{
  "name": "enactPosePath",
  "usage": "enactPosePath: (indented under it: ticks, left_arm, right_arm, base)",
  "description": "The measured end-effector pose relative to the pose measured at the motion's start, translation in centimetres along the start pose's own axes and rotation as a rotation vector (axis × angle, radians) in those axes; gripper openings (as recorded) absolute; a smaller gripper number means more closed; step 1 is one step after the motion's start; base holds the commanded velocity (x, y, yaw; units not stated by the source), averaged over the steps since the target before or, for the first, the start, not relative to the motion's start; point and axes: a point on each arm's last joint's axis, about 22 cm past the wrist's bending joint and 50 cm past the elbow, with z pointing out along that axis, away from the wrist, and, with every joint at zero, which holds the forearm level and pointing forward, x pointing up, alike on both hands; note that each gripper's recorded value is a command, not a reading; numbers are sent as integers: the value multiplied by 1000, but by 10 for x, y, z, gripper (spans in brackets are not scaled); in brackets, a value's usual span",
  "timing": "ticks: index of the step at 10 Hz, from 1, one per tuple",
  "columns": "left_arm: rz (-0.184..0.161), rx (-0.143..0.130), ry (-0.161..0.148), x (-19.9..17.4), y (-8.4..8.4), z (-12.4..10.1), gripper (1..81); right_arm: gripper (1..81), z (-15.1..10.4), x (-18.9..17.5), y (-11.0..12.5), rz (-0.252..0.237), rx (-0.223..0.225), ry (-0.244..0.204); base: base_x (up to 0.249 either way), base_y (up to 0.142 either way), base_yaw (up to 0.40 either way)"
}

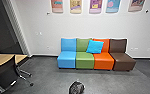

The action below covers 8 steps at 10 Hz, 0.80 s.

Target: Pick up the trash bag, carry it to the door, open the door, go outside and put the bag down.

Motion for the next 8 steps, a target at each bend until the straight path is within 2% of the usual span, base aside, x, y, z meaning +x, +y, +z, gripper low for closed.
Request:
enactPosePath:
  ticks: [8]
  left_arm:
    - [0, 1, -1, 0, -1, 0, 811]
  right_arm:
    - [811, 0, 0, 0, 0, 1, 0]
  base:
    - [159, 0, 0]
